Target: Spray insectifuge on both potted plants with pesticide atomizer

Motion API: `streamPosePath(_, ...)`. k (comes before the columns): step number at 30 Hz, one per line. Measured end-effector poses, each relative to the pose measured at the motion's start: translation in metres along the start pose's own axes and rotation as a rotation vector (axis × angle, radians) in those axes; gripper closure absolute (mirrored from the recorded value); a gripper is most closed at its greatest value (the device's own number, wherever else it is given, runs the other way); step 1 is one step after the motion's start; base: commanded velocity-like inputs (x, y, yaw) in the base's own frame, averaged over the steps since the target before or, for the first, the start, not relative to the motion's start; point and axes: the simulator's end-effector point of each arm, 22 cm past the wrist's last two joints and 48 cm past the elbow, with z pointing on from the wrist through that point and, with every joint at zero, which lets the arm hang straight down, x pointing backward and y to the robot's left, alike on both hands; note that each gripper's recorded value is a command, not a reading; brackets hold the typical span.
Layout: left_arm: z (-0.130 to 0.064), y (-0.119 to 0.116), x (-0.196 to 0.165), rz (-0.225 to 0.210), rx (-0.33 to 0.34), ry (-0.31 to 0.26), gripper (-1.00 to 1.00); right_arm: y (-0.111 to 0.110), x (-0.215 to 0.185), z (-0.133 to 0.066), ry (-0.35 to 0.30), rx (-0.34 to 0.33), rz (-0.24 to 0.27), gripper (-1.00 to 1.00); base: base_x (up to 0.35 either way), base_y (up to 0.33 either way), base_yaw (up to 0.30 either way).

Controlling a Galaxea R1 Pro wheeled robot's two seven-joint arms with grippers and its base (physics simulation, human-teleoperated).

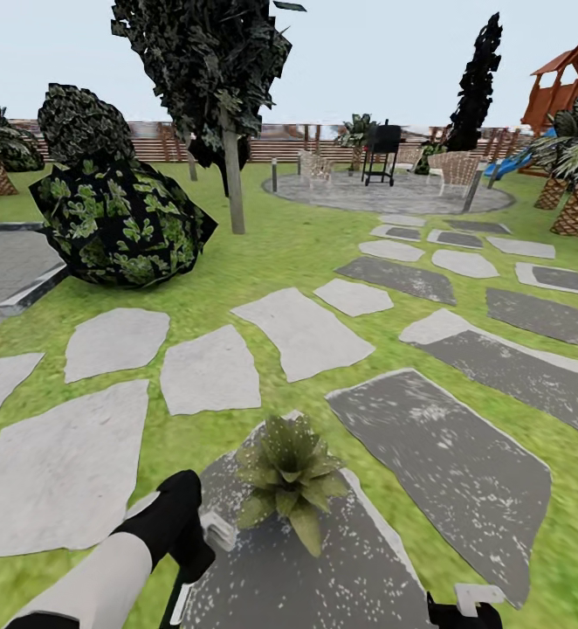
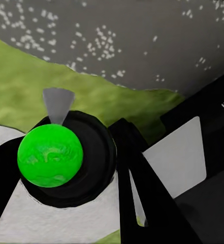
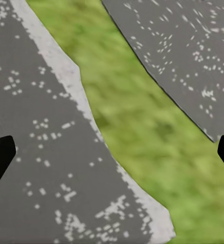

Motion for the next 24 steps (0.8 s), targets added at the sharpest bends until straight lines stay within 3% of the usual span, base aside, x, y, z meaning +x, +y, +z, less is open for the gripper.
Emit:
streamPosePath(9,-0.001,0.01,-0.006,0.007,-0.06,-0.017,1.0,0.0,0.0,0.0,0.0,0.0,0.0,-1.0,0.0,0.0,0.184)
streamPosePath(15,0.0,-0.002,-0.013,-0.011,-0.012,-0.046,1.0,0.0,0.0,0.0,0.0,0.0,0.0,-1.0,0.0,-0.008,0.021)
streamPosePath(24,0.0,-0.003,-0.014,-0.015,-0.003,-0.054,1.0,0.0,0.0,0.0,0.0,0.0,0.0,-1.0,-0.079,-0.231,0.031)
